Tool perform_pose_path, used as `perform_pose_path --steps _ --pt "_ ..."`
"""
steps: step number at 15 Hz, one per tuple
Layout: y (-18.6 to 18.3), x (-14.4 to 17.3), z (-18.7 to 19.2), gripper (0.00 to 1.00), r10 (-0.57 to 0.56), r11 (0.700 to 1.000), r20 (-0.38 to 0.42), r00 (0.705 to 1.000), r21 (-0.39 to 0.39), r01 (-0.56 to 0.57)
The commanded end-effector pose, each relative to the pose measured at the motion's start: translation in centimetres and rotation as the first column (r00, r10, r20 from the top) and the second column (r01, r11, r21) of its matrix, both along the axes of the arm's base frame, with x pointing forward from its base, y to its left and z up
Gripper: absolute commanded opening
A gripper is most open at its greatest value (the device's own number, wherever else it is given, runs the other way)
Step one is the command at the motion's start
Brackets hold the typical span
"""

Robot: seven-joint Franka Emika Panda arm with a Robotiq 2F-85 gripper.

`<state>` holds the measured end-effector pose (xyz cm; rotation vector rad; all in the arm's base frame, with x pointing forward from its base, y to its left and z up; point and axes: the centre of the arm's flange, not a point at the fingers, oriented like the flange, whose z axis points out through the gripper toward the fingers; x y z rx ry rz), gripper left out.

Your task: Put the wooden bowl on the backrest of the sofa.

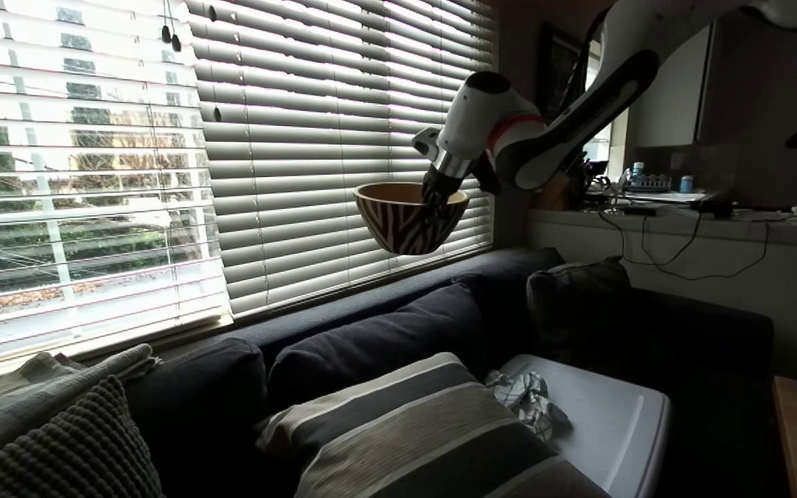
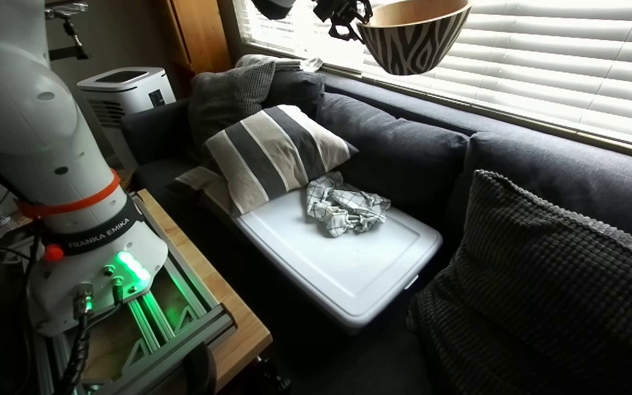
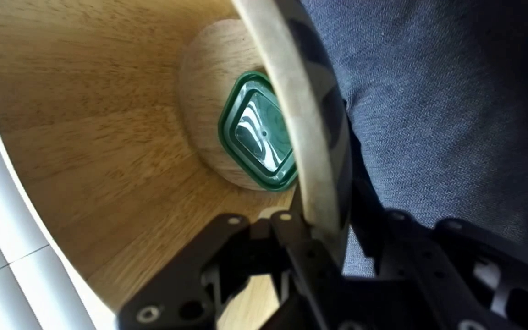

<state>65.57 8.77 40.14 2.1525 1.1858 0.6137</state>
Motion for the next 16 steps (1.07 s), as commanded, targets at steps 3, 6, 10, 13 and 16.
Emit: perform_pose_path --steps 3,6,10,13,16 --pt "-0.7 6.1 -0.5 0.06 0.020 0.999 0.048 0.999 0.028 -0.022" --pt "-0.7 4.3 -4.3 0.26 -0.028 0.999 -0.027 0.999 0.039 0.029" --pt "-1.0 5.1 -4.4 0.26 -0.040 0.998 -0.018 0.999 0.042 0.040" --pt "-1.0 5.1 -4.3 0.26 -0.039 0.998 -0.015 0.999 0.043 0.040" --pt "-2.0 7.3 -4.3 0.06 -0.061 0.995 -0.050 0.997 0.075 0.064"
